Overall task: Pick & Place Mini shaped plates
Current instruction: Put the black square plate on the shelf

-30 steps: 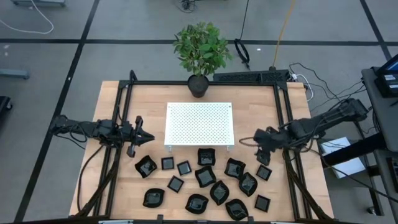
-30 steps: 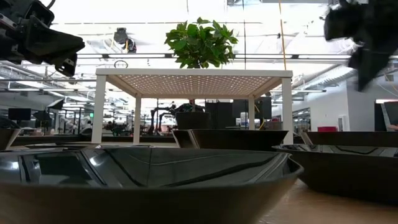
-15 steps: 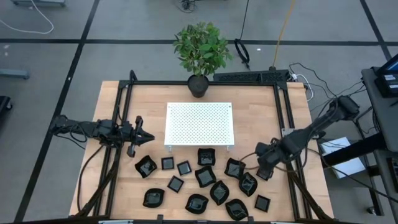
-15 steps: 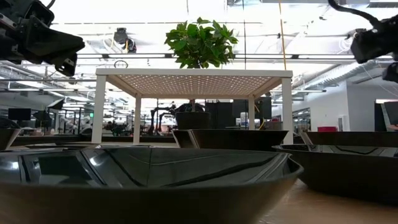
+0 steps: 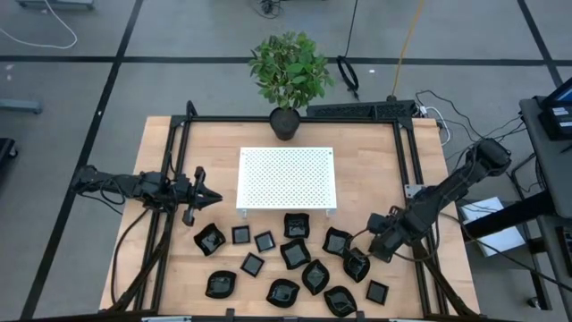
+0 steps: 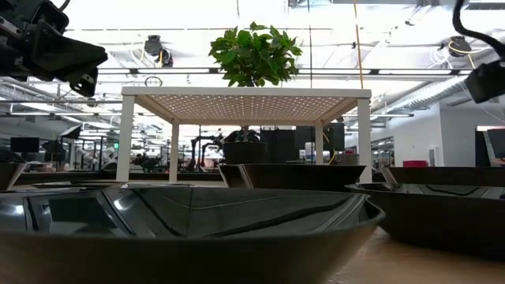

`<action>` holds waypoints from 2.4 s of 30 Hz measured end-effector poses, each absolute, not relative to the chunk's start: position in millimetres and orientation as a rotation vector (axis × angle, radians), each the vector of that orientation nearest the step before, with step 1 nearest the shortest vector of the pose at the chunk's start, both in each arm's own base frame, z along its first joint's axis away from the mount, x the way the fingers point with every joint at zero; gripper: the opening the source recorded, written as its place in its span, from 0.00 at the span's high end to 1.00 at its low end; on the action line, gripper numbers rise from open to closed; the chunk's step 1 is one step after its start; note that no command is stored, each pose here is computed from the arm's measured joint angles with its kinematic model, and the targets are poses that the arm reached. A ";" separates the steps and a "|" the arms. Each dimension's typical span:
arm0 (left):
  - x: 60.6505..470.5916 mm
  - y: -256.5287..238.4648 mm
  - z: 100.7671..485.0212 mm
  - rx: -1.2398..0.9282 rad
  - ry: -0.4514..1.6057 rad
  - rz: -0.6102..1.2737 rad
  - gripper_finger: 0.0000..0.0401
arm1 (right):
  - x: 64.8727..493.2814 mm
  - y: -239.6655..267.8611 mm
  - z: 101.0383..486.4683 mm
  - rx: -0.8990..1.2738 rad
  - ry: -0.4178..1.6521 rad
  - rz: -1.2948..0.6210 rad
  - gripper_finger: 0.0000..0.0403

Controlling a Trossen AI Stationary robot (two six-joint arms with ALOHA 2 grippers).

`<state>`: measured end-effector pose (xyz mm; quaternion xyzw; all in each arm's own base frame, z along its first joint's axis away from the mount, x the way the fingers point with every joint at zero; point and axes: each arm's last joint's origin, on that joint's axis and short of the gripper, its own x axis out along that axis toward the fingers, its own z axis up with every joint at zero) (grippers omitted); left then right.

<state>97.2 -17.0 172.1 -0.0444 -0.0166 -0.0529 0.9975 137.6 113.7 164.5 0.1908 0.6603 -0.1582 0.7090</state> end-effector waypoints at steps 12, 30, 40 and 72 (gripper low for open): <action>97.2 -17.0 172.1 -0.089 -0.033 -0.106 0.91 | 129.2 111.3 143.6 0.454 1.459 -0.354 0.46; 97.2 -17.0 172.1 -0.089 -0.033 -0.106 0.91 | 127.9 110.4 142.2 0.440 1.466 -0.343 0.69; 97.2 -17.0 172.1 -0.089 -0.034 -0.106 0.91 | 128.7 111.9 142.3 0.457 1.475 -0.318 0.86; 97.2 -17.0 172.1 -0.089 -0.033 -0.106 0.91 | 127.8 108.9 161.7 0.520 1.329 -0.225 1.00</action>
